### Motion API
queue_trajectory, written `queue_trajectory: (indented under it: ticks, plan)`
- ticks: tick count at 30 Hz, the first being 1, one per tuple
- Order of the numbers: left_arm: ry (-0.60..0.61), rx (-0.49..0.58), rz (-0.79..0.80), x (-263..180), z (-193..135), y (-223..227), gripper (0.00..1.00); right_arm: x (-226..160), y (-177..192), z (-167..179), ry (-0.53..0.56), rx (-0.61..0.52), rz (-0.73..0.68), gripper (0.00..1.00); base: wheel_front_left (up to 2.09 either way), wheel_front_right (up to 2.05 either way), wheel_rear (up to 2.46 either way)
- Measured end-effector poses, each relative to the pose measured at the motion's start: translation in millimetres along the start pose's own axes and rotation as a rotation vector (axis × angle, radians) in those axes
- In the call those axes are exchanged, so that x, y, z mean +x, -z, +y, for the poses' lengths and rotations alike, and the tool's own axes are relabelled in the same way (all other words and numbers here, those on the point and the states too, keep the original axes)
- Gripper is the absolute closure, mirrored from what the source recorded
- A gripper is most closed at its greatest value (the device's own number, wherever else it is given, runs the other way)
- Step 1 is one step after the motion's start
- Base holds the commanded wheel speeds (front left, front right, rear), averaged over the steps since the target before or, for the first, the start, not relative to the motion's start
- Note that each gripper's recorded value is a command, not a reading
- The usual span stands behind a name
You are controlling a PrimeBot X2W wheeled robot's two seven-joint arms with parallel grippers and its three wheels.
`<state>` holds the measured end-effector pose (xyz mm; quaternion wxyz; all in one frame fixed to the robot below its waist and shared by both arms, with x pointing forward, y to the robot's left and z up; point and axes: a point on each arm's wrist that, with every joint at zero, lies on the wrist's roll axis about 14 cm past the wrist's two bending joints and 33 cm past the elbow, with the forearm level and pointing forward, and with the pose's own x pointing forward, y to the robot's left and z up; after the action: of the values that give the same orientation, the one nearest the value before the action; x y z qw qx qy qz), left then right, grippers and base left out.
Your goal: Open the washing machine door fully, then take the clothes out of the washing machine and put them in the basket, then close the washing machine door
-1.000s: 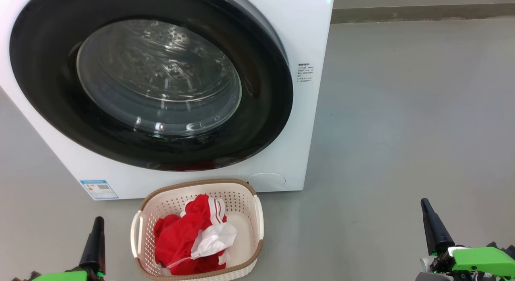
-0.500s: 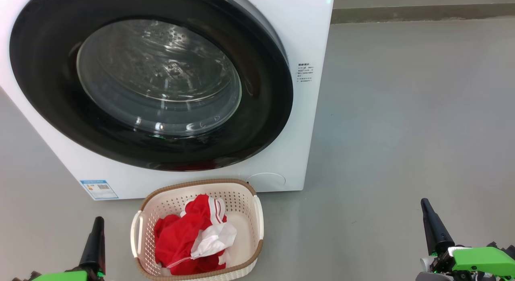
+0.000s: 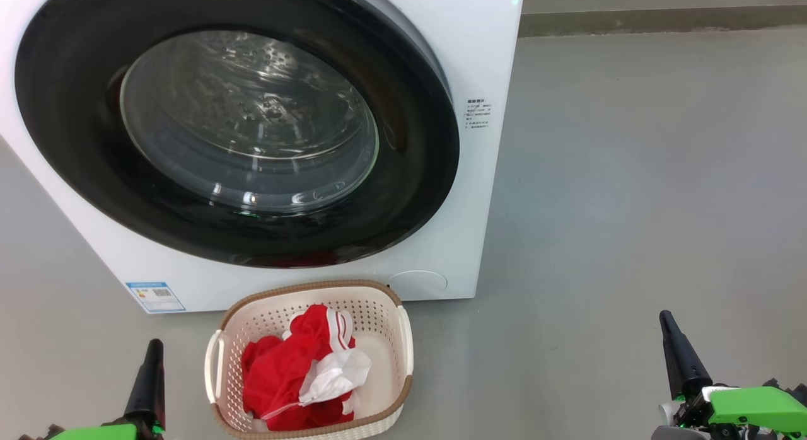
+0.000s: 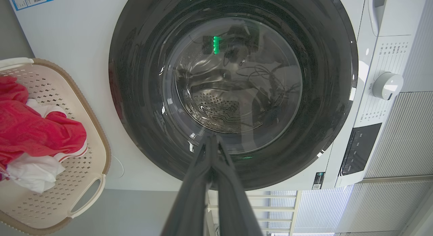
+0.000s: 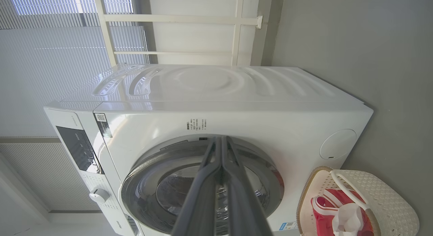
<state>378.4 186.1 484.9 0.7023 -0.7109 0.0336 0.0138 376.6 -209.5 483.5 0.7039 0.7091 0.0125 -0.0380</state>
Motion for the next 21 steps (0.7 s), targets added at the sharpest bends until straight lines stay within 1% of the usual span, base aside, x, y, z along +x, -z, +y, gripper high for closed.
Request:
queue_trajectory:
  ticks: [21]
  plan:
    - [0.0,0.0,0.0,0.0,0.0,-0.1,1.0,0.0,0.0,0.0,0.0,0.0,0.0,1.0,0.0,0.0,0.0]
